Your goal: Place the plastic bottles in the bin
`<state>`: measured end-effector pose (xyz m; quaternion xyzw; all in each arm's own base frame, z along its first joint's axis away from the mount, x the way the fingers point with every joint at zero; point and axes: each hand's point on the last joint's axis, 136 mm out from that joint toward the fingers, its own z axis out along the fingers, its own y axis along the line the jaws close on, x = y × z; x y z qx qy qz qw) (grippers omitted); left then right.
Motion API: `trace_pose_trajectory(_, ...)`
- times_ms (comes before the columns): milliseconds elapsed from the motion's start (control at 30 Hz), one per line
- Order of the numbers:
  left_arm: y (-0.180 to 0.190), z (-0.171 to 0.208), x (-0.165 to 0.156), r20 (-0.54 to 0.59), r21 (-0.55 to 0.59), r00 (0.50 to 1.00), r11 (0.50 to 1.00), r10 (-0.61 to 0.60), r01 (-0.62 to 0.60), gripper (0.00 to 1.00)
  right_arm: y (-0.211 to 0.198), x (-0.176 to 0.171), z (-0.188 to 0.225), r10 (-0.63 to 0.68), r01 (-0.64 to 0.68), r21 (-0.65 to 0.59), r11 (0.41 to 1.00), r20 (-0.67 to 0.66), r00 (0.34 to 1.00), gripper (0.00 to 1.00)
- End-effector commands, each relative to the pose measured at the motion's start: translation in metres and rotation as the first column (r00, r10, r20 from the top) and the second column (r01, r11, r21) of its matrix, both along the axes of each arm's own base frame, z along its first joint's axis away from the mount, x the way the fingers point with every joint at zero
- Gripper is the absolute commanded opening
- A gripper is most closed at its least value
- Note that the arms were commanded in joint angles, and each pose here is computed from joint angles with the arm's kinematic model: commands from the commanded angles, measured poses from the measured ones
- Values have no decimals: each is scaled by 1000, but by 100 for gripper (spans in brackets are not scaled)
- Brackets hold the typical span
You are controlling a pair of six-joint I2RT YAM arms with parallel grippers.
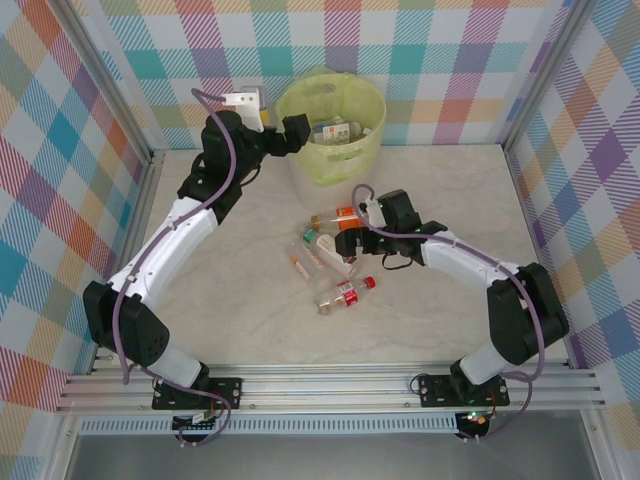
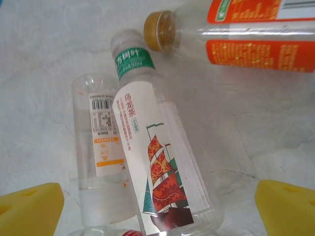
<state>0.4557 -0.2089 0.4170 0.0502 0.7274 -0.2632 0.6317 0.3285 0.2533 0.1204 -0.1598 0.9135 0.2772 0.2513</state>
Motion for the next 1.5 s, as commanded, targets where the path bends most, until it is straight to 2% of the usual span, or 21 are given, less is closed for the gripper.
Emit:
trace_pose_trajectory(0,14,23,-13,67,-87,996,995,62,-56,100,13,-5,-9,121,-120,-72,990,15,992,98)
trace_pose_trajectory(167,34,27,-24,113,-162,983,979,142,-123,100,24,2,-31,152,-156,-147,977,-35,988,91)
trace_pose_trajectory(267,48,24,-31,80,-191,977,965,197,-179,100,29,4,-43,183,-189,-214,958,-49,982,88)
trace_pose_trajectory(367,67,9,-47,31,-205,965,947,260,-248,100,29,9,-54,184,-190,-280,941,-50,982,90)
trace_pose_trajectory(500,103,-22,-75,-60,-287,924,880,378,-379,100,30,12,-64,190,-200,-310,929,-62,980,88)
trace_pose_trajectory(667,135,-51,-107,-124,-380,884,802,450,-461,100,37,14,-74,231,-246,-337,909,-85,969,85)
trace_pose_trajectory(767,144,-68,-117,-160,-359,867,790,472,-496,100,41,16,-80,259,-277,-346,896,-99,961,85)
trace_pose_trajectory(900,149,-93,-123,-228,-283,843,795,488,-536,100,45,17,-88,286,-301,-373,877,-96,953,78)
trace_pose_trajectory(1167,154,-130,-131,-313,-231,810,788,496,-571,100,59,17,-52,386,-352,-342,871,34,922,56)
trace_pose_trajectory(1467,163,-148,-132,-355,-233,780,759,516,-608,100,73,12,26,415,-364,-231,902,232,880,51)
